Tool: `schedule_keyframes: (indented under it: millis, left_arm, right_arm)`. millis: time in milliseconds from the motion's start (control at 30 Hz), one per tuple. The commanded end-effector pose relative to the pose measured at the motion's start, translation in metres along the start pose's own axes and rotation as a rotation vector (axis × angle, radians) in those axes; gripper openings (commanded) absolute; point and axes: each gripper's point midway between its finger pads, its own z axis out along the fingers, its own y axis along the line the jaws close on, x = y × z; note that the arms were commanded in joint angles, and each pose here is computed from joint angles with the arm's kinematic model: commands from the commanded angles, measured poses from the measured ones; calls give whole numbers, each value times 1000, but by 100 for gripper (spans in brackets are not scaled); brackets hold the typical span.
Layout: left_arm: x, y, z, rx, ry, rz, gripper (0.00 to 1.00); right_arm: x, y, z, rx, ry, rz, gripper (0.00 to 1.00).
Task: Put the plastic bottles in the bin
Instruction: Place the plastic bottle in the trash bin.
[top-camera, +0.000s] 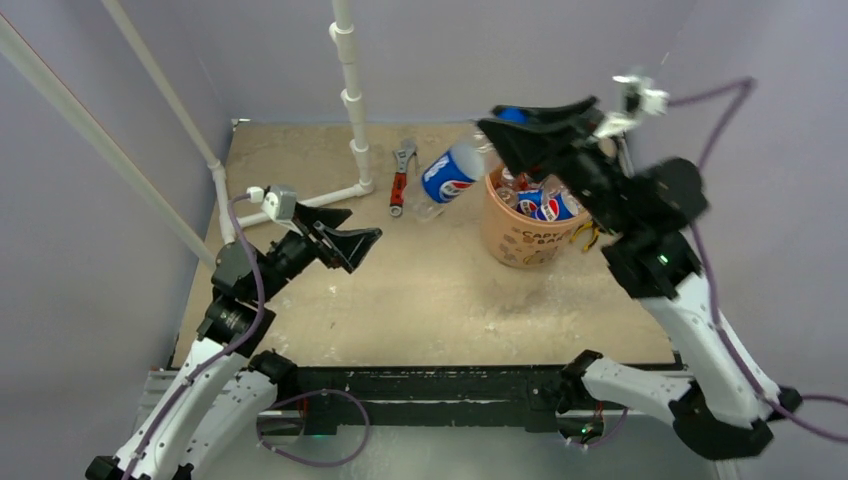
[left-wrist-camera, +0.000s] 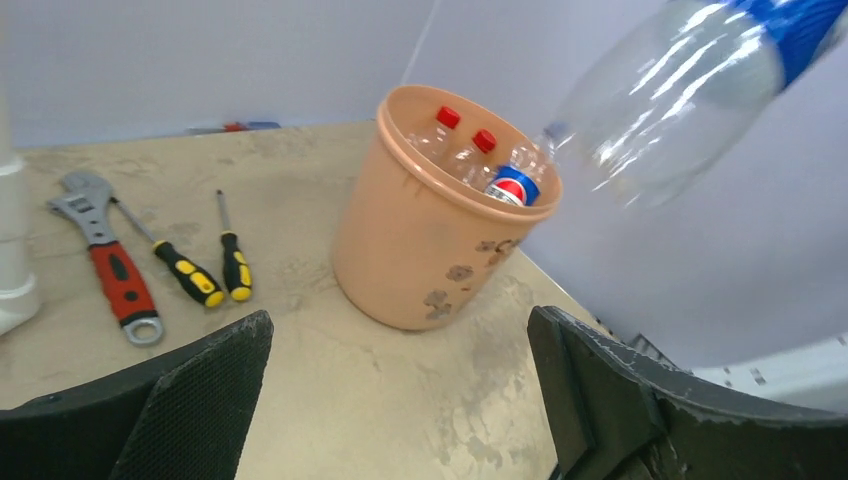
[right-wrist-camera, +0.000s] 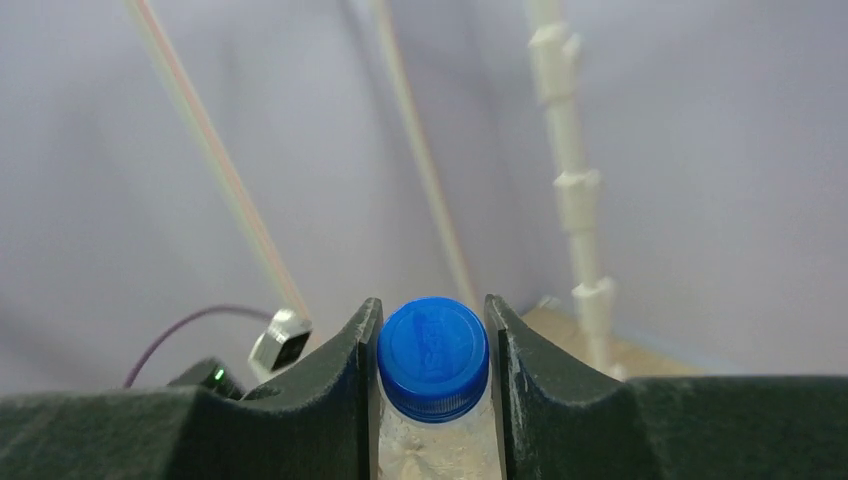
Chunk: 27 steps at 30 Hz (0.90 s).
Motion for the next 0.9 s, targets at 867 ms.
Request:
schedule_keyframes:
  millis: [867]
  left_arm:
    - [10,51,-10,-249,-119,-141,98]
  right_arm:
    - [1,-197,-163,1081,-363,-235,0]
